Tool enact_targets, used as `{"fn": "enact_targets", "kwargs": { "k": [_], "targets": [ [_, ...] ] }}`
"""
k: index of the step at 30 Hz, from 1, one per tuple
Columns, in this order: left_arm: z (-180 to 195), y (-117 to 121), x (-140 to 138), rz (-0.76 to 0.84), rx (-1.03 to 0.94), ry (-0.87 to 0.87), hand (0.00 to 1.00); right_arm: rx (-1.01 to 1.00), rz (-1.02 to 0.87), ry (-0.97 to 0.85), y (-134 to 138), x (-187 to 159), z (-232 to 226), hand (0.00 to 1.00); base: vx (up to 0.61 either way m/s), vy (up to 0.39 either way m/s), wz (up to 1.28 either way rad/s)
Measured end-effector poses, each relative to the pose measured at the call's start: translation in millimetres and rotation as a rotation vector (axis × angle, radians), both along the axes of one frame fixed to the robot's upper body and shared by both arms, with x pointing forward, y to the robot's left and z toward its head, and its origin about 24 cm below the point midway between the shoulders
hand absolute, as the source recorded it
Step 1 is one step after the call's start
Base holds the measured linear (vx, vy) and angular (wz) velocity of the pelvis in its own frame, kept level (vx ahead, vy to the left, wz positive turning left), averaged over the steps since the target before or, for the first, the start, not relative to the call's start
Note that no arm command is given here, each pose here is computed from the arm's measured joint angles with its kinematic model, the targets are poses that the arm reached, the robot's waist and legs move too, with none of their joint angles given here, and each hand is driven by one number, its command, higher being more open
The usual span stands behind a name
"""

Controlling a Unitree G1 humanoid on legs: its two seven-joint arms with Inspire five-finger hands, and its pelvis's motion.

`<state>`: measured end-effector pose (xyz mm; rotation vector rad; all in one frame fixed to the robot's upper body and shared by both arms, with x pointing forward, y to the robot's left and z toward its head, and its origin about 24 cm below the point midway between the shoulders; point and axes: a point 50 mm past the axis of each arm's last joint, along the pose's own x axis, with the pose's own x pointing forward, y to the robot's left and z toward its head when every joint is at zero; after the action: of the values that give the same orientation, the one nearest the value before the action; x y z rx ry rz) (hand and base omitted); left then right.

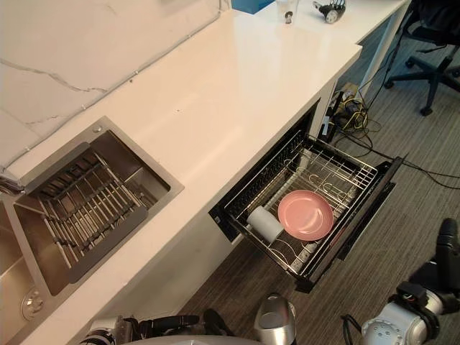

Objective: Walk over to the sink, pick up the cup, carry it to the dishwasher, place the cup inside the dishwasher, then close the dishwasher door

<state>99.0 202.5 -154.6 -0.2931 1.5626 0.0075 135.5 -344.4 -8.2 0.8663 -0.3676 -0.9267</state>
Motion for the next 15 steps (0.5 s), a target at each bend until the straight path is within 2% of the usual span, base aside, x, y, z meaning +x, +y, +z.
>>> {"fn": "enact_targets", "kwargs": {
  "k": [4,9,15],
  "targets": [
    [-0.8,-3.6,-0.6,0.018,-0.006,-0.001,1.0,0.137,0.159,0.06,34.8,9.8,-38.4,1.0,0.0,-0.011,0.29],
    [-1.8,-3.8,-3.5,0.075,-0.022,-0.026,1.0,0.143,0.189,0.096,24.5,5.4,-45.4,1.0,-0.04,-0.013,0.3],
    [-1.7,-3.5,-3.0,0.116,-0.026,-0.073,1.0,0.195,0.189,0.167,19.5,27.6,-49.1,1.0,-0.1,-0.001,0.25]
  ]
}}
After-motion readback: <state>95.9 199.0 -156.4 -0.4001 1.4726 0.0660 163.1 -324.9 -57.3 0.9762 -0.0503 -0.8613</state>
